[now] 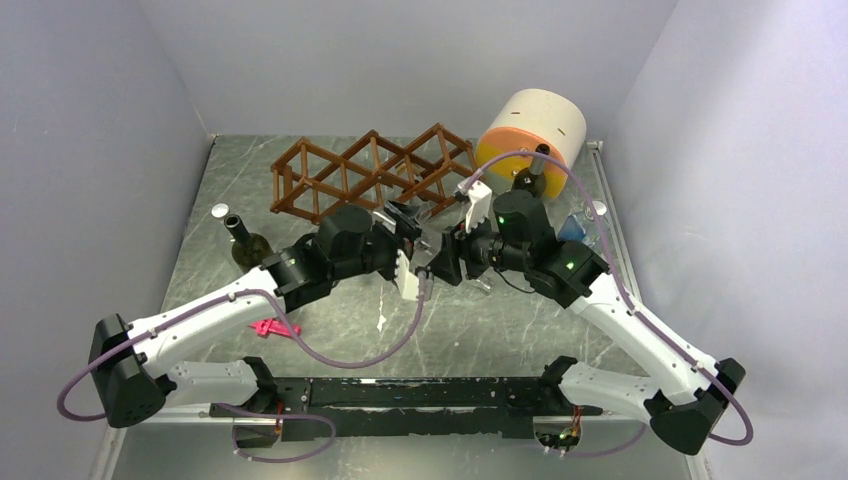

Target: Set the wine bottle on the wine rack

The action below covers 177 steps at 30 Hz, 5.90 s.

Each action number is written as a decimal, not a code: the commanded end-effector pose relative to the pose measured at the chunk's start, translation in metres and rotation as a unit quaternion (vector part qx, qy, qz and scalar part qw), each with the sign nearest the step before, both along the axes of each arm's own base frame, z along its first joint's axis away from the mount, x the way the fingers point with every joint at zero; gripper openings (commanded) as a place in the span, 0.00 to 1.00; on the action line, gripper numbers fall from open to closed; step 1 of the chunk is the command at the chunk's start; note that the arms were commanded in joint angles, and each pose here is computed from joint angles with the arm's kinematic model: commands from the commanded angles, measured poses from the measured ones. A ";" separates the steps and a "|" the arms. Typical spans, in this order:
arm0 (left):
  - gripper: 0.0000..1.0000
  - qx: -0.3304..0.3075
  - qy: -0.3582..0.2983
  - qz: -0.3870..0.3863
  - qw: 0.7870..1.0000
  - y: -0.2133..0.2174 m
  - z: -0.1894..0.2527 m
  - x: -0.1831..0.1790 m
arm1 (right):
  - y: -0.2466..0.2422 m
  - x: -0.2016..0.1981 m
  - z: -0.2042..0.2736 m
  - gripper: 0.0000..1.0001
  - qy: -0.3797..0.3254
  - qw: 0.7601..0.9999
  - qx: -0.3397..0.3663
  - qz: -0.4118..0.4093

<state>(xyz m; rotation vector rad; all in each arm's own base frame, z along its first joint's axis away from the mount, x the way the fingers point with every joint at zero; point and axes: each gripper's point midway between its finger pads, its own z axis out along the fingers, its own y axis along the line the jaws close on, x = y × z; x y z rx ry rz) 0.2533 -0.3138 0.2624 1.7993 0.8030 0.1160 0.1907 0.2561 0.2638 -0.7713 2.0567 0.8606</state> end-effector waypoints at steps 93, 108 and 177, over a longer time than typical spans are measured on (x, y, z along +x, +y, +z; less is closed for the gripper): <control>0.98 -0.549 0.289 0.391 0.679 0.110 0.079 0.038 | 0.123 0.241 -0.076 0.25 -0.027 0.921 0.137 -0.365; 0.98 -0.542 0.297 0.392 0.681 0.106 0.075 0.040 | 0.117 0.239 -0.089 0.75 -0.031 0.925 0.109 -0.362; 0.98 -0.540 0.357 0.236 0.725 0.068 0.092 0.003 | -0.226 0.236 0.024 0.79 -0.148 0.779 -0.106 -0.599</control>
